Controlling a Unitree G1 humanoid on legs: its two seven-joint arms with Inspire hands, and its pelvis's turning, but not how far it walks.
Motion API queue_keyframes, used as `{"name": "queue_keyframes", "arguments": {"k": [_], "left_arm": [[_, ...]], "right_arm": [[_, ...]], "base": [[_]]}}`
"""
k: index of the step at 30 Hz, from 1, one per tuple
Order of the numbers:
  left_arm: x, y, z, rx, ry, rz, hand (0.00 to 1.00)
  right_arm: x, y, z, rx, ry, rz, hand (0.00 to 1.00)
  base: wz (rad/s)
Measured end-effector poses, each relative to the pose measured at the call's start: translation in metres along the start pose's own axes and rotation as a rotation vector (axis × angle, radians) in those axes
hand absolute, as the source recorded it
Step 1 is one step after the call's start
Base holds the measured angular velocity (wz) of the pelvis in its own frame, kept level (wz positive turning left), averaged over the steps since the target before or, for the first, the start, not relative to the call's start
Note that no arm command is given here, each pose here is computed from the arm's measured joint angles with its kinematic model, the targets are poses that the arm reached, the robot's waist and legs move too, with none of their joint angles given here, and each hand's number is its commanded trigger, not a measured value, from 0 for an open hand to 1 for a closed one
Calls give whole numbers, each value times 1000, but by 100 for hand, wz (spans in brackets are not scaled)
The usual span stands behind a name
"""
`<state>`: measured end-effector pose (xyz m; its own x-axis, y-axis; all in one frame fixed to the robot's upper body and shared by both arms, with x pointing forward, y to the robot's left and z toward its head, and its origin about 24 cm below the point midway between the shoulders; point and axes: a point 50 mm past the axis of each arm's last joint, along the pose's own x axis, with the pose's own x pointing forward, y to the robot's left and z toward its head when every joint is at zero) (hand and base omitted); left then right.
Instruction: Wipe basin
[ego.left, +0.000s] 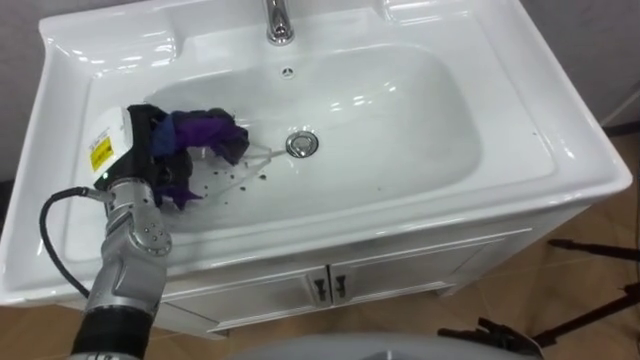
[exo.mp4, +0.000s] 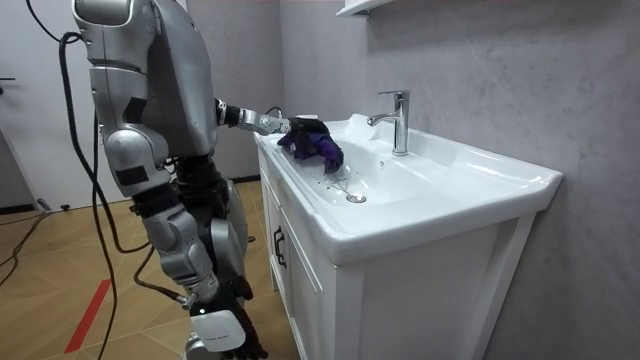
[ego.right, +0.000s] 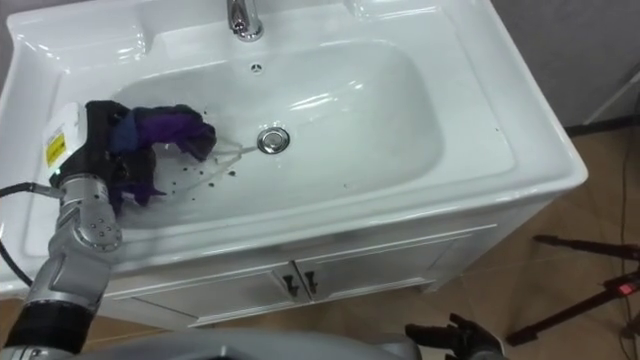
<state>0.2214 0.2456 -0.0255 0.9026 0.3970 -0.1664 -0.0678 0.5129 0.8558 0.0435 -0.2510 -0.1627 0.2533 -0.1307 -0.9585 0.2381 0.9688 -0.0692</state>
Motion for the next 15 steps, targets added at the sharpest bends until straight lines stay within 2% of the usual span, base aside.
{"name": "queue_keyframes", "arguments": {"k": [7,15], "left_arm": [[-3,-11,-3,37,4,-56,100],[-1,-12,-2,48,7,-88,100]], "right_arm": [[0,-1,2,1,-3,-5,0],[0,-1,3,11,3,-4,0]], "base": [[0],[0]]}}
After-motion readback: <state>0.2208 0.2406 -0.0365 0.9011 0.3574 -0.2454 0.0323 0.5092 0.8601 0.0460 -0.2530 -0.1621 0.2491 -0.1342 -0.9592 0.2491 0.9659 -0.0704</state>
